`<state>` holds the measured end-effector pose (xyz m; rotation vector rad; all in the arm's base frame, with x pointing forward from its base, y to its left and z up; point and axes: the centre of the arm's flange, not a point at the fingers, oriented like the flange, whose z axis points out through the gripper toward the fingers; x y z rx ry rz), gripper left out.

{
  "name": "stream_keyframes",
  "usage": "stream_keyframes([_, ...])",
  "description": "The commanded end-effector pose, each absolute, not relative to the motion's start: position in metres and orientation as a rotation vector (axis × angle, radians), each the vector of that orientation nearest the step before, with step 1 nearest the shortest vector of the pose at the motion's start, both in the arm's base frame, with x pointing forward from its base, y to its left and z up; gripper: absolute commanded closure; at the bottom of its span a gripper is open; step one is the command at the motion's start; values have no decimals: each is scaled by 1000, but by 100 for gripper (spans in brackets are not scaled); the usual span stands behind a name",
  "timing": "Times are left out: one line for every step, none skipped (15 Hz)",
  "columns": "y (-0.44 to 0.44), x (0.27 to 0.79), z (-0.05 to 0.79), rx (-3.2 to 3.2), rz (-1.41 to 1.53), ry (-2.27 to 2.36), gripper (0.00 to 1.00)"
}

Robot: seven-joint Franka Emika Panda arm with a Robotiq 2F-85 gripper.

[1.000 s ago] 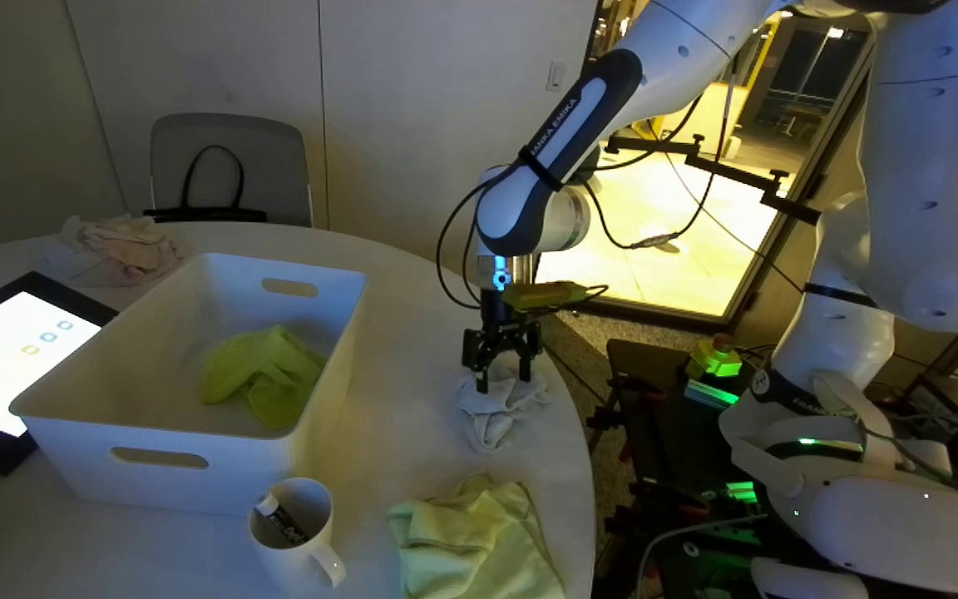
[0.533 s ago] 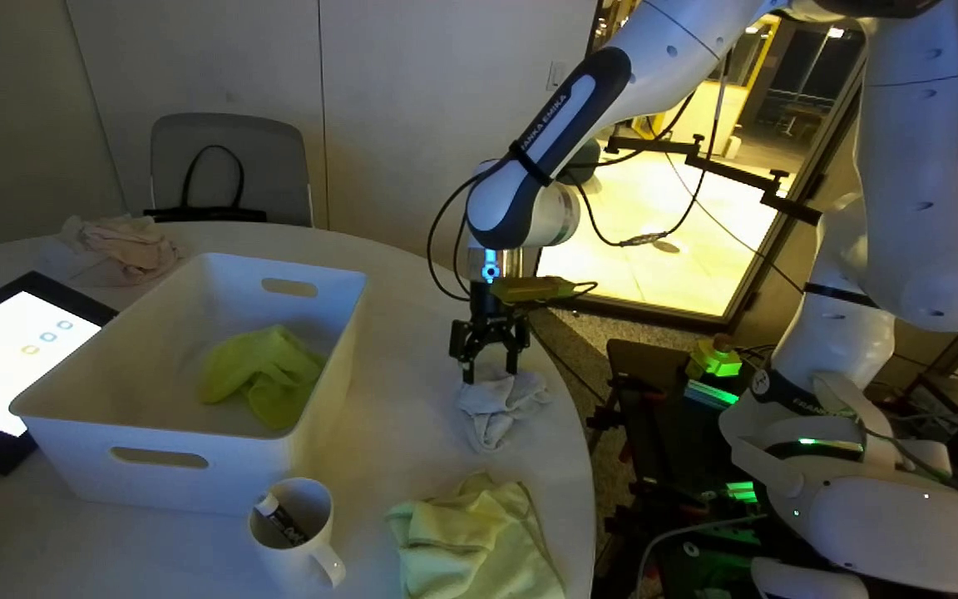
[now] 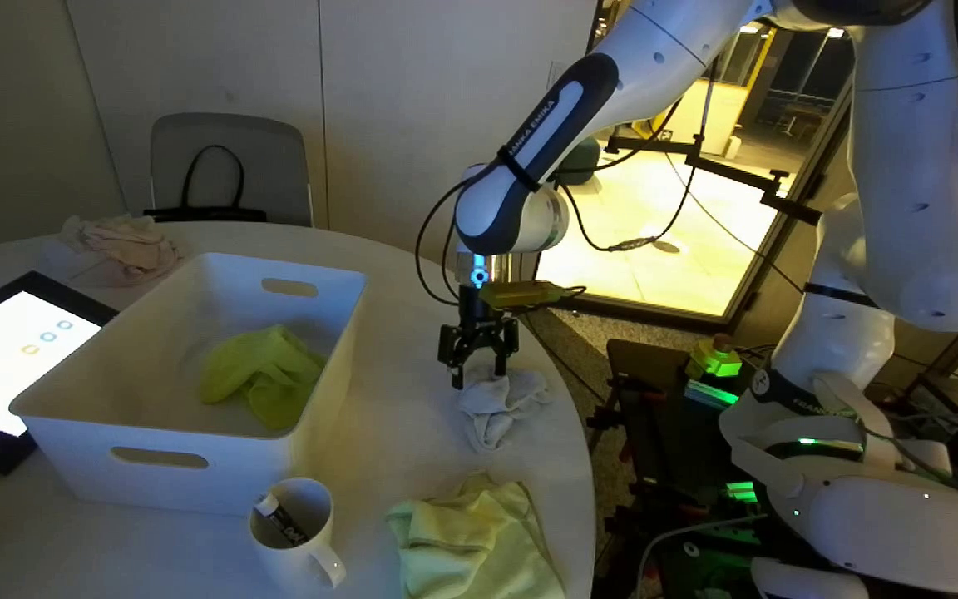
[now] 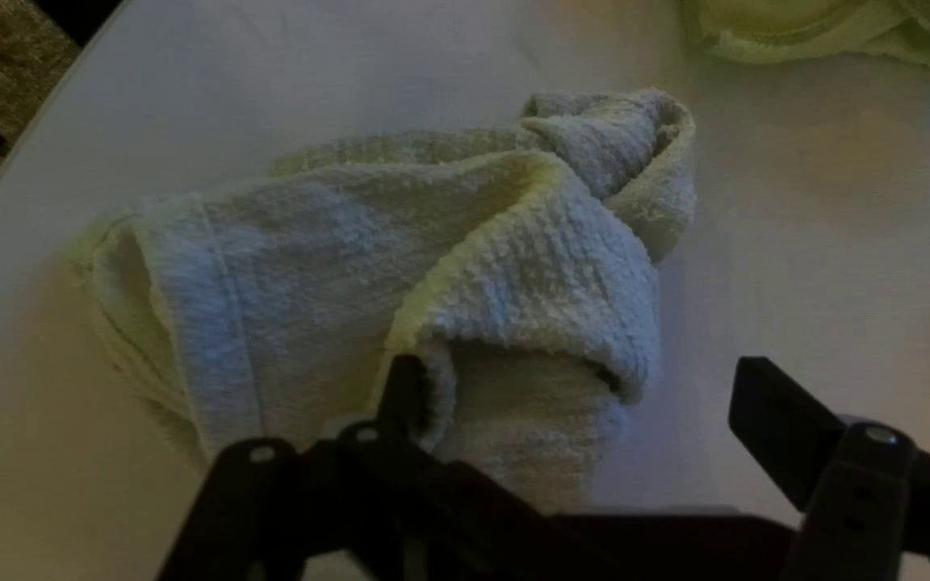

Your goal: Put the cloths in the box, then put the marker and the yellow object in the cup

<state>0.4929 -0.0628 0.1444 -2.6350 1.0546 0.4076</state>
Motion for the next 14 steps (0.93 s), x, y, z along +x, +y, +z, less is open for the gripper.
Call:
stream_keyframes([-58,505,138,-2637,407,1030,15])
stream_keyframes([-57,505,138,-2638,409,1026,23])
stream_keyframes([-56,504,138,-2639,413,1028,38])
stream_keyframes([-56,504,138,-2641,417,1027,48])
stream_keyframes([-56,503,138,-2643,420,1028,55])
stream_keyframes([-56,503,138,-2644,423,1027,63])
stream_keyframes([-56,503,139,-2645,426,1028,70])
stream_keyframes([-56,503,139,-2647,428,1027,77])
stream_keyframes([-55,503,140,-2648,430,1027,83])
stream_keyframes([-55,502,141,-2649,433,1027,86])
stream_keyframes([-55,502,142,-2650,433,1029,88])
stream_keyframes([-55,502,144,-2653,434,1028,90])
stream_keyframes([-56,500,149,-2653,427,1033,93])
stream_keyframes([-56,499,154,-2655,416,1039,88])
